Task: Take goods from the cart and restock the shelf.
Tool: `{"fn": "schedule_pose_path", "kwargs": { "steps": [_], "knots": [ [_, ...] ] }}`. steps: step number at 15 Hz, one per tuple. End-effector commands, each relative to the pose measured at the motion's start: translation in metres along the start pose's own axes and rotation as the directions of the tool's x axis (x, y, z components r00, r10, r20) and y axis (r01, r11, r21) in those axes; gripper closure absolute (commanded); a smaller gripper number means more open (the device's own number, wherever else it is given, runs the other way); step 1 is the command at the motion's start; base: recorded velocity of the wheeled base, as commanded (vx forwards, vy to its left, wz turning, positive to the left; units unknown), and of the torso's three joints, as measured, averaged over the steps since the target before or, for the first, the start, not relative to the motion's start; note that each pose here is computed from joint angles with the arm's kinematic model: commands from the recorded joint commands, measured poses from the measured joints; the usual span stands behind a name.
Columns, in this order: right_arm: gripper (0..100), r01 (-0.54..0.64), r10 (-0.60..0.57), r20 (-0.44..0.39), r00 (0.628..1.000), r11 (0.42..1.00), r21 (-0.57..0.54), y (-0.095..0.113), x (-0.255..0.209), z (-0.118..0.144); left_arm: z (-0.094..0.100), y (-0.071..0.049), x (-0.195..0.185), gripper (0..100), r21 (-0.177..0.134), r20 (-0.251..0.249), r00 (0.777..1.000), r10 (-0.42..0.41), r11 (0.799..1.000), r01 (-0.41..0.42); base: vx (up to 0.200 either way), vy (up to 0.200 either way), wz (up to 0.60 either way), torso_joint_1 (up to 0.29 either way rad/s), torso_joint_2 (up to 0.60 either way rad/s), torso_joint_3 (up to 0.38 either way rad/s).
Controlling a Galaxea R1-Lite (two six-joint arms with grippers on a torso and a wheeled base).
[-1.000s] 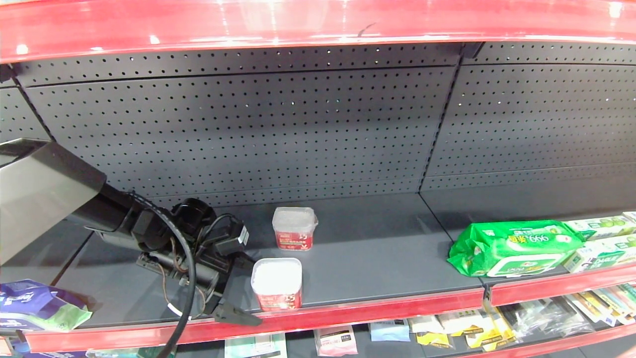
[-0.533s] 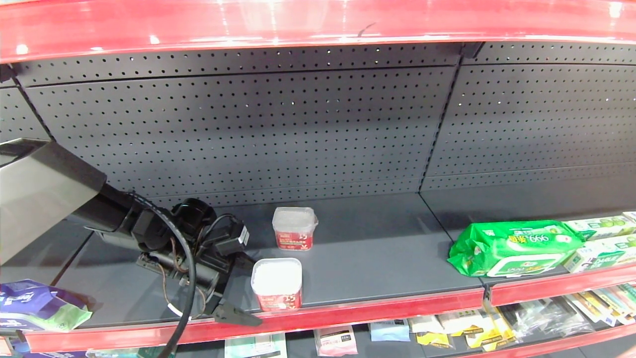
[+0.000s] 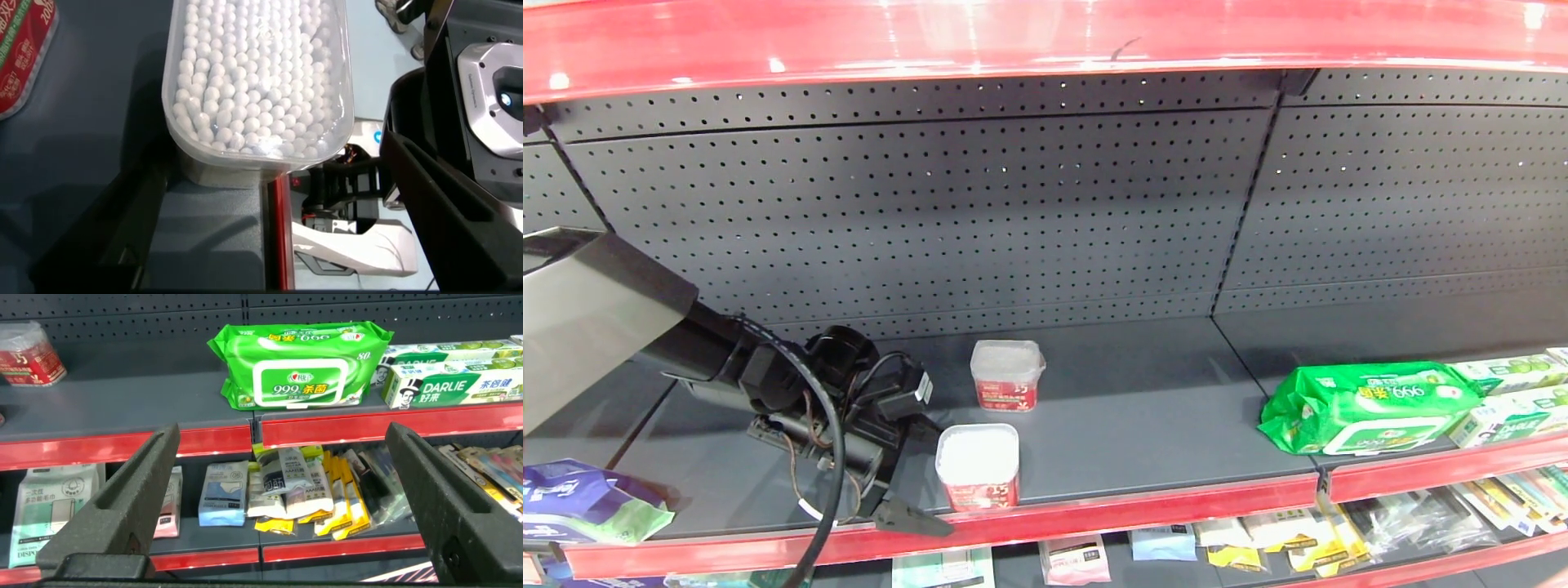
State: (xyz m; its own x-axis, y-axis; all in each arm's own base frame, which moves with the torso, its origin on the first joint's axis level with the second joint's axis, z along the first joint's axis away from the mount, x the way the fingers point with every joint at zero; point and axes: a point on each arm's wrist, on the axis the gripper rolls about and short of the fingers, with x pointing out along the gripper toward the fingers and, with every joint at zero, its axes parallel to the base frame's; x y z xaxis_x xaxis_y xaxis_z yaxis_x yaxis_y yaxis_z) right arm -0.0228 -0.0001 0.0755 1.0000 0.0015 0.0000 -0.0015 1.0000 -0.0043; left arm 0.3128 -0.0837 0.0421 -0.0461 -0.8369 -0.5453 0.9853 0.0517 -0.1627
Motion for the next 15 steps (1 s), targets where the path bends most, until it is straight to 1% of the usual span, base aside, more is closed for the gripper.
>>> {"fn": "schedule_pose_path", "kwargs": {
  "steps": [1, 3, 9, 11, 12, 13, 14, 15],
  "knots": [
    [0, 0.000, 0.000, 0.000, 1.000, 1.000, 0.000, 0.000, 0.000, 0.000, 0.000, 0.000, 0.000, 0, 0.000, -0.001, 1.000, 0.001, 1.000, -0.001, 0.000, 0.000, 0.00, 0.000, 0.00, 0.000],
    [0, 0.000, 0.000, 0.000, 1.000, 1.000, 0.000, 0.000, 0.000, 0.000, 0.000, 0.000, -0.001, 0, 0.005, 0.000, 1.000, 0.005, 1.000, -0.005, 0.000, 0.000, 0.00, 0.000, 0.00, 0.000],
    [0, 0.000, 0.000, 0.002, 1.000, 1.000, 0.000, 0.000, 0.000, 0.000, 0.011, -0.002, -0.014, 0, 0.042, 0.029, 0.999, 0.042, 0.998, -0.043, 0.000, 0.000, 0.00, 0.000, 0.00, 0.000],
    [0, 0.000, 0.000, -0.002, 1.000, 1.000, 0.000, 0.000, 0.000, 0.000, 0.017, -0.001, -0.024, 0, 0.077, 0.049, 0.996, 0.080, 0.994, -0.084, 0.000, 0.000, 0.00, 0.000, 0.00, 0.000],
    [0, 0.000, 0.000, -0.002, 1.000, 1.000, 0.000, 0.000, 0.000, 0.000, 0.019, -0.001, -0.029, 0, 0.086, 0.063, 0.993, 0.096, 0.991, -0.101, 0.000, 0.000, 0.00, 0.000, 0.00, 0.000],
    [0, 0.000, 0.000, -0.002, 1.000, 1.000, 0.000, 0.000, 0.000, 0.000, 0.025, -0.004, -0.040, 0, 0.101, 0.084, 0.989, 0.123, 0.986, -0.131, 0.000, 0.000, 0.00, 0.000, 0.00, 0.000],
    [0, 0.000, 0.000, 0.000, 1.000, 1.000, 0.001, 0.000, 0.000, 0.000, 0.025, -0.006, -0.044, 0, 0.103, 0.087, 0.987, 0.133, 0.985, -0.142, 0.000, 0.000, 0.00, 0.000, 0.00, 0.000],
    [0, 0.000, 0.000, 0.000, 1.000, 1.000, 0.000, 0.000, 0.000, 0.000, 0.029, -0.010, -0.055, 0, 0.110, 0.098, 0.982, 0.163, 0.979, -0.174, 0.000, 0.000, 0.00, 0.000, 0.00, 0.000]
  ]
}}
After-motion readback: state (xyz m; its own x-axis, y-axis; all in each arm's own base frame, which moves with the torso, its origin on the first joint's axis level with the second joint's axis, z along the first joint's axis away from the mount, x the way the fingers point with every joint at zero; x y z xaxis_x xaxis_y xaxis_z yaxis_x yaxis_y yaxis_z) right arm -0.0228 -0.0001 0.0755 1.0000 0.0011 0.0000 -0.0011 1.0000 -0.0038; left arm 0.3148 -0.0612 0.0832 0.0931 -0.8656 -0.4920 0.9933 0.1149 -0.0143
